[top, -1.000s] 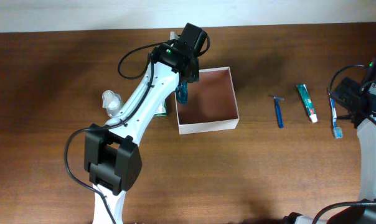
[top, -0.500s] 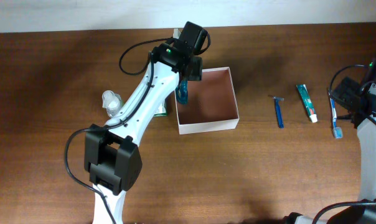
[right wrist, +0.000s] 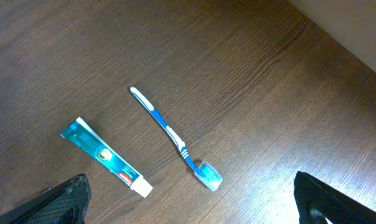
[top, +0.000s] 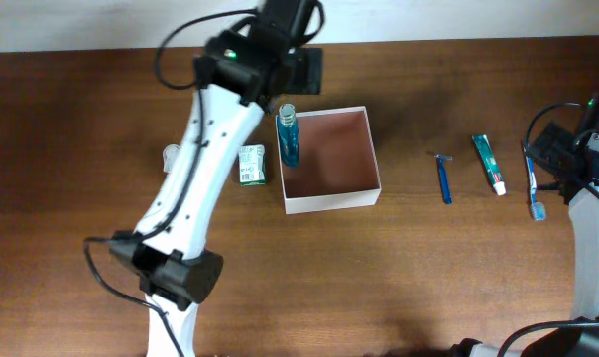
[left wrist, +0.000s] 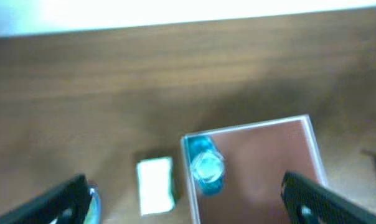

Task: Pack container
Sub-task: 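Raise the left gripper and move it over the clear soap bottle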

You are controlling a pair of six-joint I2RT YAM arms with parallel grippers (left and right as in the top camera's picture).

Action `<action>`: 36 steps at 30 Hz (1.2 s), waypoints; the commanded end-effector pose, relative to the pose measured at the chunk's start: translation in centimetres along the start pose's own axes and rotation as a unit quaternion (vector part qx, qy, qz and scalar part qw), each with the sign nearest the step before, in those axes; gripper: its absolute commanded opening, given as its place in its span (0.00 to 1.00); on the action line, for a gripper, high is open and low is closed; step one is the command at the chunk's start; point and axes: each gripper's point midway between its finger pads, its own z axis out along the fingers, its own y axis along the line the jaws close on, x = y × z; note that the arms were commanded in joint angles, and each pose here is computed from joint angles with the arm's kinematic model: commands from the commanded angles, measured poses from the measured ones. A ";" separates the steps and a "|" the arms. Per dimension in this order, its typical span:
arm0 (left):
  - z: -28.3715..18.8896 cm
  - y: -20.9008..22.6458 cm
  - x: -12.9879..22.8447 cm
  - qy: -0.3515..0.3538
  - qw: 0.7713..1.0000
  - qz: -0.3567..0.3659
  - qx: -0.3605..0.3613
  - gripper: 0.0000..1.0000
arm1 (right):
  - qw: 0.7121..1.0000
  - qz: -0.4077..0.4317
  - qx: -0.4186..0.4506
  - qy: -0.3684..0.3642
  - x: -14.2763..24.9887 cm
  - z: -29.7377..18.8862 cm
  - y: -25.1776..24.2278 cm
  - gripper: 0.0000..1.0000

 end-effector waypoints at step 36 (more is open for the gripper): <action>4.1 16.6 13.9 0.325 0.942 -0.070 -0.046 0.99 | 1.000 0.000 0.009 -0.007 -0.5 -0.1 -0.4 0.98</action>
